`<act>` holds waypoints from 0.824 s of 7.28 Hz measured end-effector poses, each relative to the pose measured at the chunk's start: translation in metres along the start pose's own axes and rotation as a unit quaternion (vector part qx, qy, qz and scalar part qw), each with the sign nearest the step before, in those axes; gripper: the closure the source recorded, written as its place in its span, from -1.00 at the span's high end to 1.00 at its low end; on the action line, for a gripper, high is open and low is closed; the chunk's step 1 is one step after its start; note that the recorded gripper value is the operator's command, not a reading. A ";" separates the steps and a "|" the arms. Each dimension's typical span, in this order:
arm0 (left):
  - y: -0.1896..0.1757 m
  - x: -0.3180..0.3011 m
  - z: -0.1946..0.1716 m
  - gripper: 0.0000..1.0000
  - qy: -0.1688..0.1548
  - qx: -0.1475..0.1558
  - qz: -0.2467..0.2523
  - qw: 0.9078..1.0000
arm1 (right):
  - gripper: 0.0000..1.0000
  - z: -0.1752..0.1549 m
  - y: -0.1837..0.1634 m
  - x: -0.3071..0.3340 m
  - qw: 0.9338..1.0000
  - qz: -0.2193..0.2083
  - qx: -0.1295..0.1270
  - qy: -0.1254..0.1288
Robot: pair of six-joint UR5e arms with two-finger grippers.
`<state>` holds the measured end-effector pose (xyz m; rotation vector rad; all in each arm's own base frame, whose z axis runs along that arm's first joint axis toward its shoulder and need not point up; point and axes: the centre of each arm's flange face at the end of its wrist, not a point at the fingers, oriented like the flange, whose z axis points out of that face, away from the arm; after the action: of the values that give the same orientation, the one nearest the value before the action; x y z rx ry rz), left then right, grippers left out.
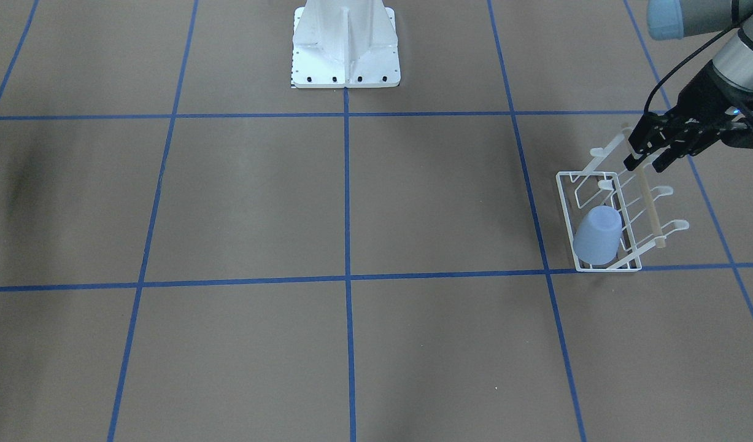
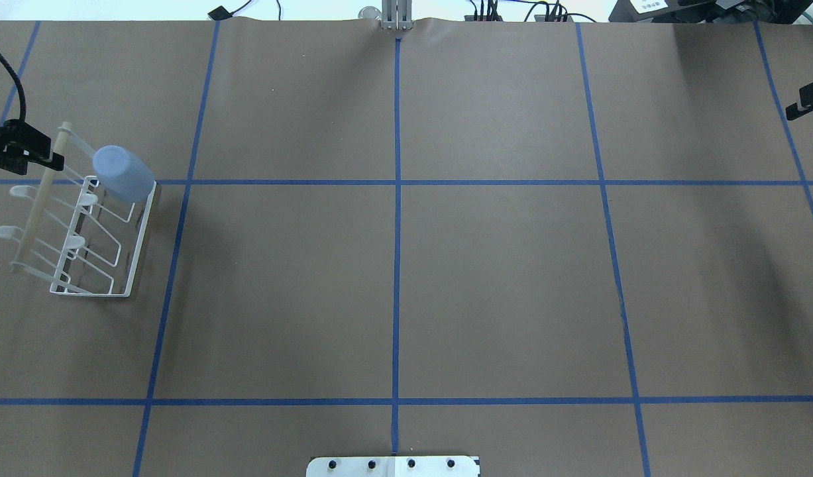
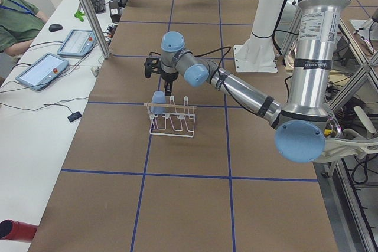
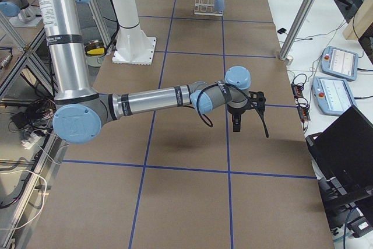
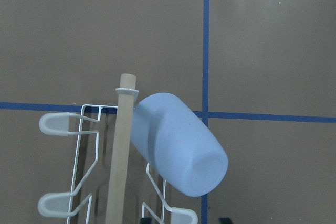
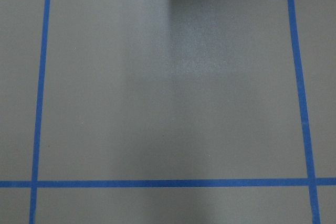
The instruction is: Hang cup on cup holder
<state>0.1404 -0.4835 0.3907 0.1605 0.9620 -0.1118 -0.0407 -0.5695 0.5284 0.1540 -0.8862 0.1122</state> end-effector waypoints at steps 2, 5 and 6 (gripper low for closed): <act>-0.010 -0.026 -0.017 0.97 -0.011 0.006 0.033 0.999 | 1.00 -0.001 0.006 0.016 1.000 -0.006 -0.017 0.000; -0.027 -0.126 -0.058 0.97 -0.056 -0.018 0.082 0.995 | 1.00 -0.020 0.021 0.067 0.998 -0.013 -0.051 0.025; -0.024 -0.177 -0.064 0.97 -0.072 -0.031 0.072 0.994 | 1.00 -0.030 0.037 0.080 0.998 -0.008 -0.049 0.036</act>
<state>-0.0156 -0.4906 0.4988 0.1630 0.8071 0.0392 0.0263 -0.5247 0.5758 0.0648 -0.8166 0.0579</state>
